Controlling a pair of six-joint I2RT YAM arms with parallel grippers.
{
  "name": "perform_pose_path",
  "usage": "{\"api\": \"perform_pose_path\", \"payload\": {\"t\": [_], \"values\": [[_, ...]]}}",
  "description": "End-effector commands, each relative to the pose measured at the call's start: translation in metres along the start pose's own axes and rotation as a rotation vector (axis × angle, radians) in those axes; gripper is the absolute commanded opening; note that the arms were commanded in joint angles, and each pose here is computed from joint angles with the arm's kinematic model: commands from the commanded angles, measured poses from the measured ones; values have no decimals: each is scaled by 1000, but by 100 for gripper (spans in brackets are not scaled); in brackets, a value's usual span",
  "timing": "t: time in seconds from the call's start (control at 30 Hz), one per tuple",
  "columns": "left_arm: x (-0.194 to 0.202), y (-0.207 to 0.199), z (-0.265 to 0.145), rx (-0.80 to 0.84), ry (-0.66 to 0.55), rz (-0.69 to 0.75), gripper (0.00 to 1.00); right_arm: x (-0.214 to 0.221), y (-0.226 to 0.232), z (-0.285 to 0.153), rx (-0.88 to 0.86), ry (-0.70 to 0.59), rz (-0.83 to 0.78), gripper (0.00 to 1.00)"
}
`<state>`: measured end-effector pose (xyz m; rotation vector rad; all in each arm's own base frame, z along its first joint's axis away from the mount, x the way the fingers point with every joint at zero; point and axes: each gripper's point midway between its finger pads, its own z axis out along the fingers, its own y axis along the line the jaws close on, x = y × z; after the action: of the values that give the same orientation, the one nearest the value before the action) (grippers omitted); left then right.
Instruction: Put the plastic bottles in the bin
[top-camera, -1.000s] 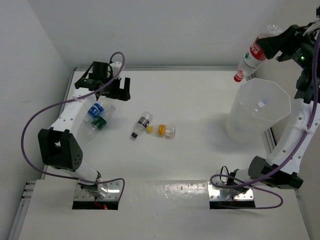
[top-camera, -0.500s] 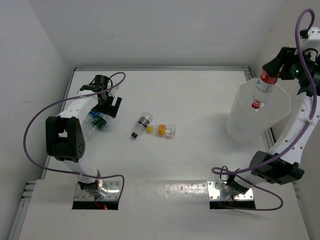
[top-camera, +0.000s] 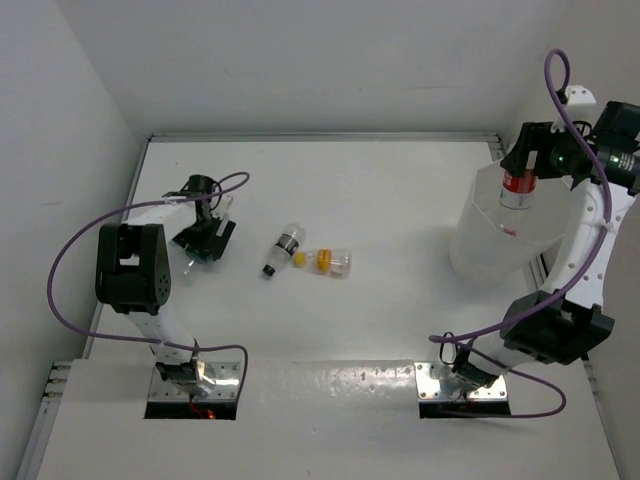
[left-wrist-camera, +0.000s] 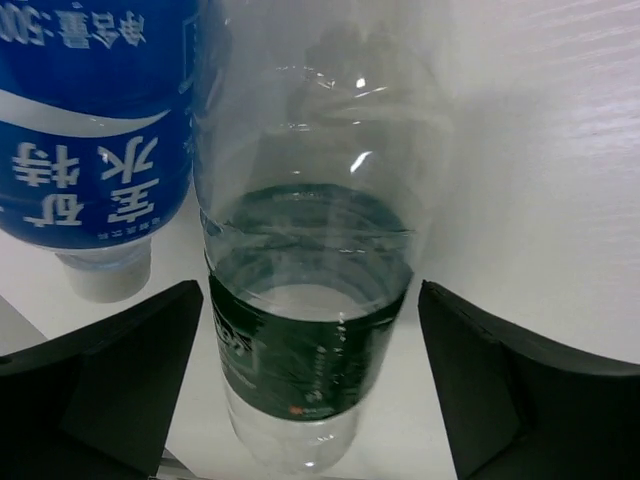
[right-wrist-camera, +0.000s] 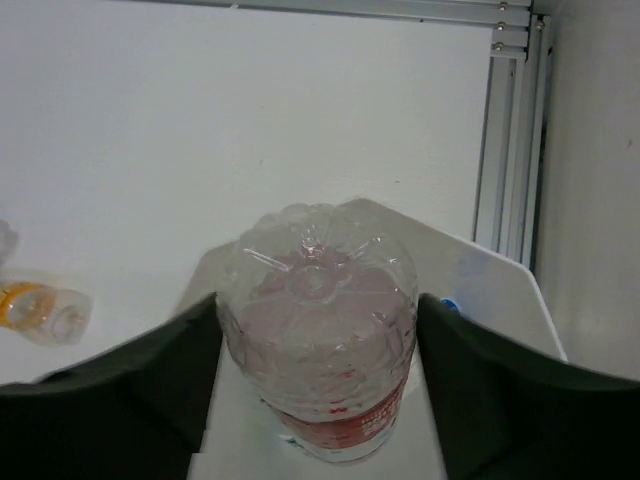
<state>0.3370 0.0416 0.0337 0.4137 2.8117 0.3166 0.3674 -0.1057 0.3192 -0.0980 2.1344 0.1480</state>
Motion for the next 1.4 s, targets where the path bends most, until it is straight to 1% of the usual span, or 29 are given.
{"api": "perform_pose_path", "payload": {"t": [0.0,0.03,0.1,0.17,0.2,0.23,0.33,0.37,0.4,0.43,0.47,0.5,0.53,0.57,0.6,0.67,0.7,0.73,0.8,0.83,0.87,0.9,0.93,0.97,1.07,1.13,1.17,1.3,1.37], "values": [[5,6,11,-20,-5,8,96,-7,3,-2,11,-32,-63,80],[10,1,17,6,10,21,93,-4,5,-2,6,-24,-58,92],[15,-8,22,43,23,24,88,-11,7,-8,5,-41,-57,99],[15,-20,23,111,8,33,79,-14,17,-14,-28,-52,-52,99],[13,-26,23,140,-2,33,72,-23,22,-20,-36,-79,-45,99],[13,-33,22,179,-7,33,67,-29,26,-27,-43,-101,-43,99],[-15,-60,-13,369,-180,54,53,-50,57,-45,-152,-202,3,99],[-26,-68,-29,428,-254,80,49,-54,83,-47,-295,-238,59,99],[-49,-81,-71,531,-427,105,47,-64,93,-49,-346,-285,45,99],[-61,-85,-94,567,-519,126,45,-50,113,-49,-440,-255,163,99],[-78,-87,-118,595,-626,109,41,-50,136,-43,-520,-240,167,99],[-95,-94,-153,652,-735,126,41,-64,146,-47,-558,-309,109,99],[-106,-94,-187,667,-830,130,41,-57,158,-44,-611,-276,184,99],[-119,-97,-213,715,-891,100,41,-57,187,-44,-691,-258,164,99],[-132,-109,-251,793,-966,141,41,-68,194,-42,-708,-303,124,99],[-149,-124,-293,898,-1052,169,41,-76,225,-40,-783,-308,103,99],[-150,-136,-312,1009,-1035,134,41,-83,241,-37,-797,-329,92,99],[-155,-151,-336,1078,-1055,158,41,-90,262,-38,-848,-346,59,99],[-162,-175,-366,1207,-1062,126,41,-98,293,-36,-917,-331,93,99],[-165,-182,-375,1251,-1066,111,41,-107,298,-36,-934,-365,92,99],[-165,-188,-385,1296,-1073,100,41,-109,302,-20,-941,-344,126,99],[-168,-196,-396,1368,-1066,82,41,-120,315,-28,-990,-366,160,99],[-165,-210,-403,1411,-1049,95,41,-124,317,-21,-999,-359,178,99],[-163,-214,-409,1435,-1051,101,41,-130,322,-22,-1024,-360,196,99],[-164,-226,-415,1469,-1044,109,43,-140,339,-32,-1089,-394,167,99],[-157,-240,-428,1499,-1057,159,45,-132,352,-28,-1103,-367,148,99],[-157,-246,-420,1498,-1029,162,45,-130,354,-27,-1107,-361,142,99],[-150,-263,-419,1507,-1003,207,47,-119,375,-25,-1150,-333,109,99],[-152,-265,-414,1507,-985,199,47,-112,390,-25,-1161,-317,71,99]]}}
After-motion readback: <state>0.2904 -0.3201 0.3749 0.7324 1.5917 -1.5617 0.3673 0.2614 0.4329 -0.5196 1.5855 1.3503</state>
